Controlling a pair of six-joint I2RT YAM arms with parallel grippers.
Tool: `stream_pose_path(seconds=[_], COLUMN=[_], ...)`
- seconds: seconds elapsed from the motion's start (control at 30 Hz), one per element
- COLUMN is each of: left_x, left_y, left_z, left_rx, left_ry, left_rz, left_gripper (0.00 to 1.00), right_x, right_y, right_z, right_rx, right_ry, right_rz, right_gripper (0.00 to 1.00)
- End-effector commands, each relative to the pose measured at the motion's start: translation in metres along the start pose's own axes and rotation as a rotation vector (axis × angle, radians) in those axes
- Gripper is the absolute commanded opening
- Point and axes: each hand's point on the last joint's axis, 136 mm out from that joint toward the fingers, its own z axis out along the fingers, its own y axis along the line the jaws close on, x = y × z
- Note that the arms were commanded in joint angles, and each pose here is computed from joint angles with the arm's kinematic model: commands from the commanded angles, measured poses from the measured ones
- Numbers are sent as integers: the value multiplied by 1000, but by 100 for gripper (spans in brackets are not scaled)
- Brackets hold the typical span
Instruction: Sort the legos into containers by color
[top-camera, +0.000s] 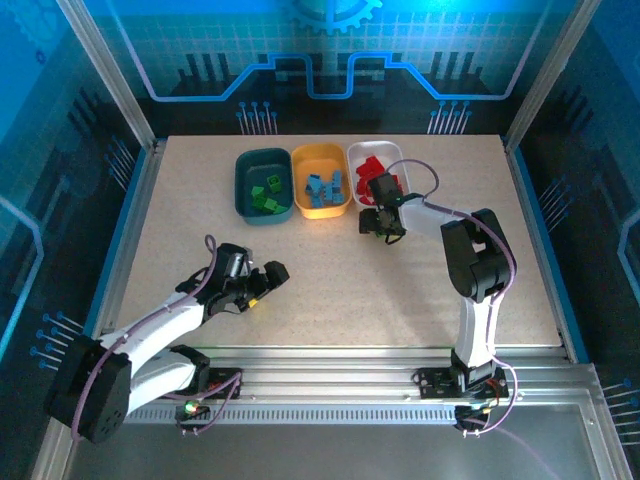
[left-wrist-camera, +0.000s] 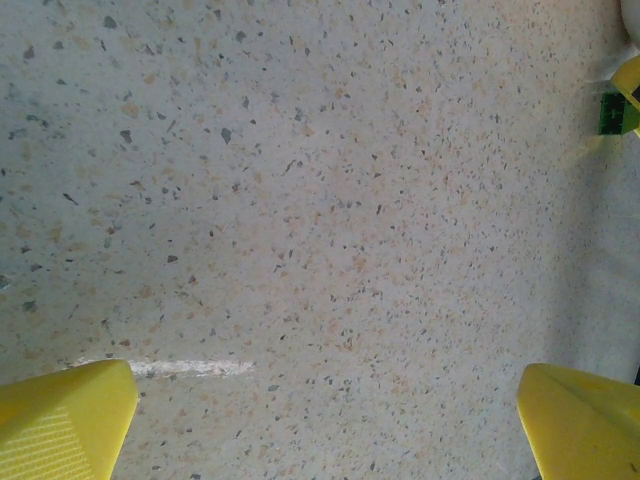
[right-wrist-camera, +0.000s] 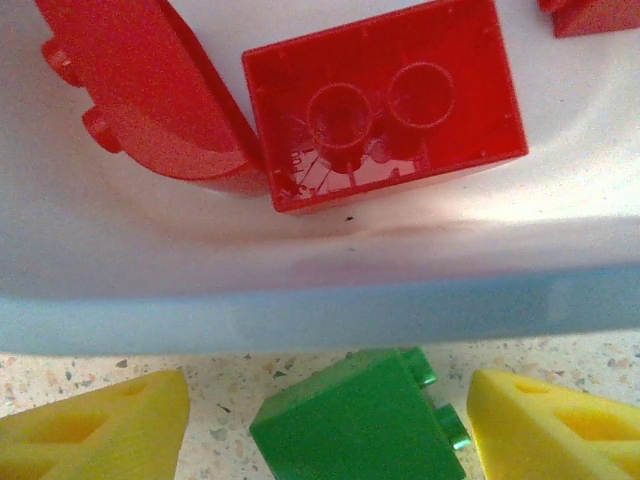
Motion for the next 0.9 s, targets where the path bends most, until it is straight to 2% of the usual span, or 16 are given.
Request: stream_pose_path(seconds=[0.0, 0.33, 0.67, 0.87], left_x=[-5, -4, -4, -6], left_y=[-9, -7, -5, -4], left_z=[-1, -1, -1, -5], left_rx=[10, 6, -1, -15], left_ry=[-14, -14, -19, -30], left_rz=[7, 12, 15, 22], left_gripper=[99, 99, 99, 99], right_x=[6, 13, 16, 8], right_y=[11, 19, 20, 34], right_z=[-1, -5, -4, -28], right_rx=[-25, -2, 29, 7], right_ry=[23, 34, 34, -28], right_rz=[-32, -62, -86, -128], right_gripper=[72, 64, 44, 43])
